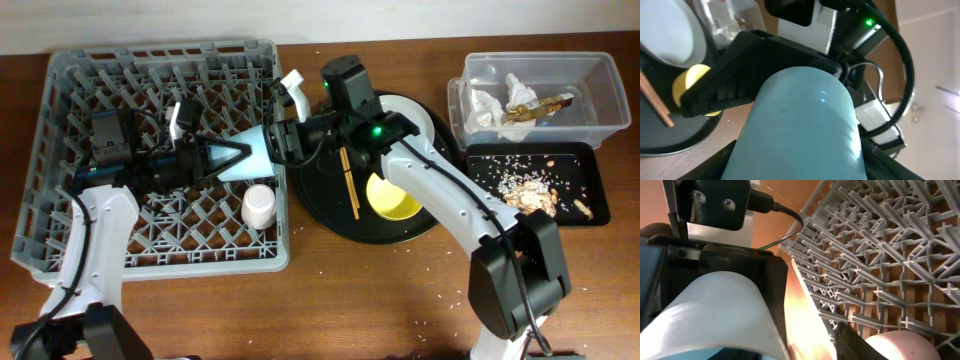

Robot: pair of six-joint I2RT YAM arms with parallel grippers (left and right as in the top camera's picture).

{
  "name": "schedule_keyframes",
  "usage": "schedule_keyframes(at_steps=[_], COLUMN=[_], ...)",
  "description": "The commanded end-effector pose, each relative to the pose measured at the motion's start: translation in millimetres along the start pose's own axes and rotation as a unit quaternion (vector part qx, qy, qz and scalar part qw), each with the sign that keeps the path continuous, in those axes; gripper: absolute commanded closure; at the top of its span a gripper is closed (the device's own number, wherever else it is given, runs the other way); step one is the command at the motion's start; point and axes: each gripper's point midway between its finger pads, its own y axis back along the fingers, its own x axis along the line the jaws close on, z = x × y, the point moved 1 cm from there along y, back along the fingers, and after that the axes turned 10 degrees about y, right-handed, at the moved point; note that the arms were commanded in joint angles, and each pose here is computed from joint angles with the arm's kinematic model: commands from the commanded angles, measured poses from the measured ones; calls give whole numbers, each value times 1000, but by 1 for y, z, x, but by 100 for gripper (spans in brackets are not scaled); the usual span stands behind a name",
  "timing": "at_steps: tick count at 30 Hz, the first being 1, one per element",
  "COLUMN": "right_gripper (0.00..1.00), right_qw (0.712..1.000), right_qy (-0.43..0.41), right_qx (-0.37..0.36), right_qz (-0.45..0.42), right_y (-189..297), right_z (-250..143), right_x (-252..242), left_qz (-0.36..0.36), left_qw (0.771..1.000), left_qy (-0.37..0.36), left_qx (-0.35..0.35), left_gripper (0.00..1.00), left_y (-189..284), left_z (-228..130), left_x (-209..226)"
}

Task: Sort waste into correct bins and load items into the dishwasher rack
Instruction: 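Take the blue cup with the left gripper and release the right gripper, then place the blue cup in the rack with the left gripper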

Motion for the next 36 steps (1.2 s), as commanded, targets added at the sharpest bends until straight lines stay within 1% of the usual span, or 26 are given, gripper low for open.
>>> schedule_keyframes(at_steps=[1,4,6,7,8,9,10,11,12,14,15,16,17,18,19,22,28,29,30,31,32,33,34,35,36], right_gripper=[49,46,45,45,44,44,44,43,43,43,43,43,43,43,43,43,43,43,43,43,43,43,46,47,47], right_qw=[1000,998,992,989,987,985,983,980,978,975,972,970,970,971,969,965,963,963,963,963,963,964,964,964,962], right_qy=[-8,-34,-66,-75,-84,-92,-103,-114,-124,-134,-141,-146,-142,-140,-140,-145,-148,-147,-147,-147,-147,-139,-139,-138,-140], right_qx=[-7,-16,-10,-7,-5,-1,3,6,9,16,22,29,35,43,56,69,74,74,73,73,73,74,68,62,48], right_qz=[-17,-55,-110,-125,-135,-145,-154,-162,-168,-177,-186,-194,-193,-191,-194,-206,-213,-213,-213,-213,-213,-213,-216,-221,-230], right_y=[5,26,54,68,79,93,105,116,124,134,135,136,136,136,136,139,140,140,140,140,140,141,147,154,171], right_z=[1,3,-8,-13,-17,-22,-28,-34,-38,-46,-50,-54,-57,-61,-67,-74,-77,-77,-77,-77,-77,-76,-74,-71,-66], right_x=[-15,-40,-72,-83,-91,-99,-106,-112,-116,-121,-122,-124,-123,-122,-121,-123,-124,-124,-124,-124,-124,-125,-125,-124,-120], left_qz=[43,100,187,223,242,274,317,402,459,530,550,565,587,613,647,670,698,700,701,702,700,698,695,689,675], left_qw=[999,994,978,968,962,950,934,895,861,810,793,782,767,748,727,721,708,707,706,706,707,708,710,715,729], left_qy=[-11,-23,-30,-26,-29,-44,-53,-66,-87,-138,-154,-160,-161,-158,-147,-123,-84,-81,-77,-77,-79,-83,-87,-88,-86], left_qx=[-18,-45,-90,-113,-125,-140,-156,-184,-200,-211,-212,-208,-204,-199,-175,-128,-69,-65,-60,-60,-63,-68,-74,-73,-67], left_gripper=[33,34,38,38,38,38,39,39,38,37,37,38,37,37,37,38,37,34,18,4,1,1,1,1,1], left_y=[0,3,13,20,22,24,27,34,36,25,16,9,6,6,1,-12,-18,-19,-20,-20,-21,-22,-23,-26,-32], left_z=[6,16,33,42,49,58,66,75,80,84,86,87,89,92,95,93,87,87,87,87,89,93,100,104,104], left_x=[12,29,50,55,54,49,44,37,28,10,10,15,26,40,73,121,188,194,203,205,203,196,177,160,132])
